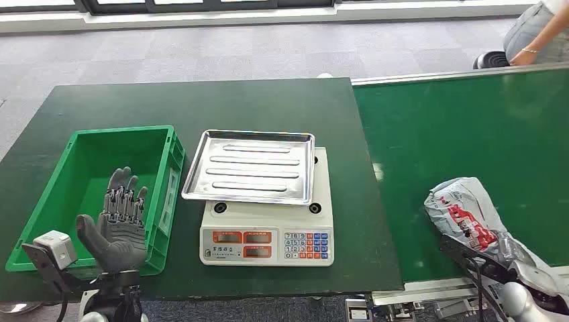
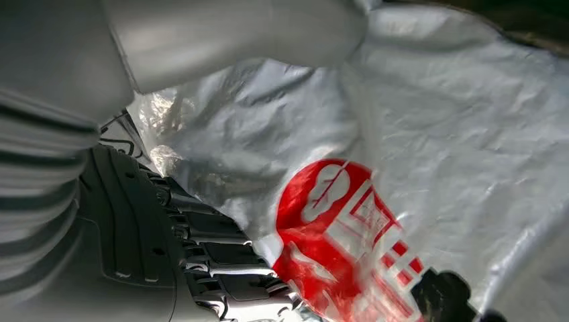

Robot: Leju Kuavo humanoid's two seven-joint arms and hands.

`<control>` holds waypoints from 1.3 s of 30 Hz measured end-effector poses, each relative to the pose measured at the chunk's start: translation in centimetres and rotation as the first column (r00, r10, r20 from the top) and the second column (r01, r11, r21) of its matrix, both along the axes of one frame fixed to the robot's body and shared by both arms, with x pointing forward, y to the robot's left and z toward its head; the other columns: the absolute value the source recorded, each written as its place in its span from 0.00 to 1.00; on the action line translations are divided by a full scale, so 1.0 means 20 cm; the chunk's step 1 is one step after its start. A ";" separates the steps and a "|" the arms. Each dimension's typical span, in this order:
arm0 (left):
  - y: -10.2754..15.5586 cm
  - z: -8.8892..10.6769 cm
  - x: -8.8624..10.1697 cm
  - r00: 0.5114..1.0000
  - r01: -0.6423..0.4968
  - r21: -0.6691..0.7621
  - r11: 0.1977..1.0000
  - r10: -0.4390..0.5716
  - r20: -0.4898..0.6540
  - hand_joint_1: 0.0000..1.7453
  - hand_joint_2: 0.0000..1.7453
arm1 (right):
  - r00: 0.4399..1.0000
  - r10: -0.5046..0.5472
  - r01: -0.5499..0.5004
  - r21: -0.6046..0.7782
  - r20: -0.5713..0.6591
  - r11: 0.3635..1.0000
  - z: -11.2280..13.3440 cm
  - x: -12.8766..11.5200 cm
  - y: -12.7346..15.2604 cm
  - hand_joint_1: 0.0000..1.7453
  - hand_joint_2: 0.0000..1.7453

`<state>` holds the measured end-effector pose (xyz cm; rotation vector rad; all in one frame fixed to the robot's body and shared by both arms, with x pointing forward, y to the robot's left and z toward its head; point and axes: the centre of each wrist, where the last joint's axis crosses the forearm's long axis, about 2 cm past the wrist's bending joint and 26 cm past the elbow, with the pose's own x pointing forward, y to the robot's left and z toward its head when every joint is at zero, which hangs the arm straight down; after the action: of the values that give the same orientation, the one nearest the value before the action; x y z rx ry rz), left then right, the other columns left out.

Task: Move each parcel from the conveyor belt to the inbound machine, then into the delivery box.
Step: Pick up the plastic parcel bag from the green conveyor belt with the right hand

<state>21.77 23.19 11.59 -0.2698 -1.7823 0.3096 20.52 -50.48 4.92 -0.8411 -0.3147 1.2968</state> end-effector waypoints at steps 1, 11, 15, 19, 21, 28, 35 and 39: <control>0.00 0.00 0.00 1.000 0.001 0.000 1.000 -0.001 -0.001 0.00 0.00 | 1.000 0.003 -0.003 0.001 0.000 1.000 0.00 0.00 0.00 1.00 1.00; -0.01 -0.01 0.00 1.000 0.015 -0.001 1.000 -0.015 -0.013 0.00 0.00 | 0.999 0.034 -0.034 0.012 0.010 0.999 -0.01 -0.08 0.06 1.00 1.00; -0.01 -0.01 -0.01 1.000 0.019 -0.002 1.000 -0.019 -0.018 0.00 0.00 | 0.999 0.046 -0.046 -0.004 0.029 0.999 -0.03 -0.11 0.13 1.00 1.00; -0.01 -0.01 -0.01 1.000 0.020 -0.002 1.000 -0.020 -0.019 0.00 0.00 | 0.998 0.051 -0.051 0.004 0.035 0.999 -0.04 -0.11 0.16 1.00 1.00; -0.01 -0.02 -0.01 1.000 0.020 -0.003 1.000 -0.020 -0.019 0.00 0.00 | 0.998 0.051 -0.052 0.009 0.036 0.999 -0.05 -0.11 0.17 1.00 1.00; -0.02 -0.02 -0.02 1.000 0.019 -0.005 1.000 -0.019 -0.021 0.00 0.00 | 0.994 0.080 -0.079 -0.018 0.080 0.997 -0.05 -0.10 0.21 1.00 1.00; -0.03 0.00 -0.08 1.000 -0.004 -0.021 1.000 0.004 -0.027 0.00 0.00 | 0.764 0.227 -0.209 -0.101 0.604 0.973 0.08 0.16 0.42 1.00 1.00; -0.02 0.01 -0.08 0.998 -0.057 -0.002 0.998 0.056 -0.035 0.00 0.00 | 0.527 0.194 -0.263 -0.058 0.827 0.963 0.29 0.31 0.51 1.00 1.00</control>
<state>20.25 22.71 11.72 -0.2149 -1.7573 0.3548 26.74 -40.35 10.80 -1.3596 -1.2758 1.0197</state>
